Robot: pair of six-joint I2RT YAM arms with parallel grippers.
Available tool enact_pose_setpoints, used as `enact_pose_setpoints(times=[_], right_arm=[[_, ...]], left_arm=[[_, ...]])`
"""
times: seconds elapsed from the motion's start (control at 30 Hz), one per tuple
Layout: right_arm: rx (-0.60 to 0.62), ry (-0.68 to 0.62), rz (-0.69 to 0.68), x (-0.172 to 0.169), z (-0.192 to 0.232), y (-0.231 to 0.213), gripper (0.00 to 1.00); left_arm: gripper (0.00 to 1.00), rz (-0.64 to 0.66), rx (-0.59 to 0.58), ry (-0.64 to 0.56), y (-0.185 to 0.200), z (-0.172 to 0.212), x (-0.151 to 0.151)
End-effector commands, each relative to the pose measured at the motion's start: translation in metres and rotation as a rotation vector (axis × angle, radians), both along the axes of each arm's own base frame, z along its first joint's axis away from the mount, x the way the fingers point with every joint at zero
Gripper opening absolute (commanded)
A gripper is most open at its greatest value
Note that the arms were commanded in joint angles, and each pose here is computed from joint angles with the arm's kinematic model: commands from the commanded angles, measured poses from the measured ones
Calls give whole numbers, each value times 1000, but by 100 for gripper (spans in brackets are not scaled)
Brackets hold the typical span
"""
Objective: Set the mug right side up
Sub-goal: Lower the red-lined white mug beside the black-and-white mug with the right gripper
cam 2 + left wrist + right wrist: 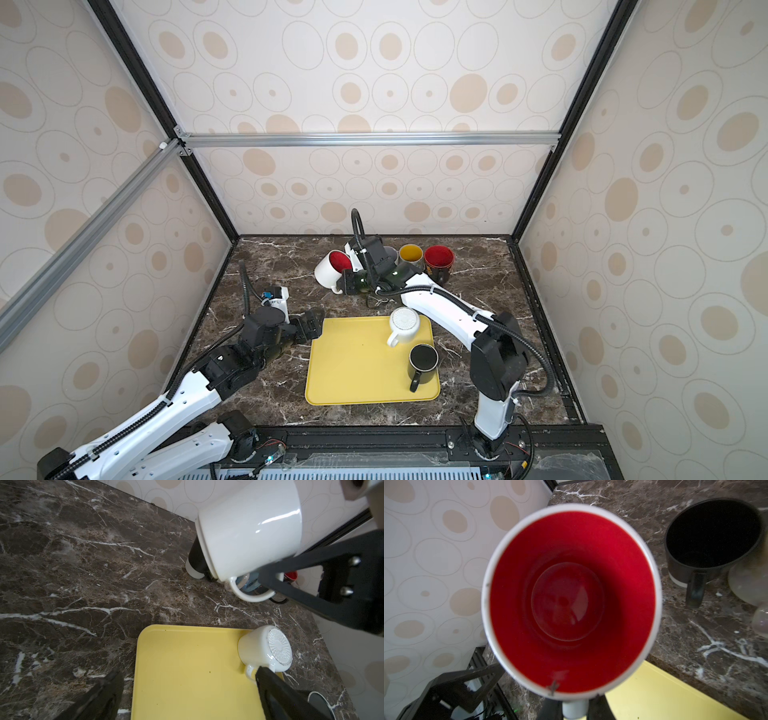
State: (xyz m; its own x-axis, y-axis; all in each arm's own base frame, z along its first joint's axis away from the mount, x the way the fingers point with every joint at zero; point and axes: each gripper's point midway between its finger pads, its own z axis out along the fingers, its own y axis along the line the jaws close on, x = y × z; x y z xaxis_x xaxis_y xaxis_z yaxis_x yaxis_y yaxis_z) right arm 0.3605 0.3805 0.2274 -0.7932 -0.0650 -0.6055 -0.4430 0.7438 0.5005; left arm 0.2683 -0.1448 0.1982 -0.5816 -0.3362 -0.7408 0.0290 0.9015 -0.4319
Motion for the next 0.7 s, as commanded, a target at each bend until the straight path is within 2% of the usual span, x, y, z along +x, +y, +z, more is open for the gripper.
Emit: enact_pose_setpoints(times=[0.0, 0.27, 0.37, 0.67], right_arm=[[-34, -127, -24, 22, 25, 7, 0], [-156, -158, -52, 61, 2, 27, 0], [-244, -182, -68, 74, -10, 32, 0], [-397, -225, -144, 108, -43, 38, 0]], left_arm=[[100, 29, -18, -4, 7, 10, 2], [100, 39, -29, -18, 15, 8, 3], [100, 36, -19, -5, 15, 4, 5], [100, -10, -16, -1, 7, -4, 8]])
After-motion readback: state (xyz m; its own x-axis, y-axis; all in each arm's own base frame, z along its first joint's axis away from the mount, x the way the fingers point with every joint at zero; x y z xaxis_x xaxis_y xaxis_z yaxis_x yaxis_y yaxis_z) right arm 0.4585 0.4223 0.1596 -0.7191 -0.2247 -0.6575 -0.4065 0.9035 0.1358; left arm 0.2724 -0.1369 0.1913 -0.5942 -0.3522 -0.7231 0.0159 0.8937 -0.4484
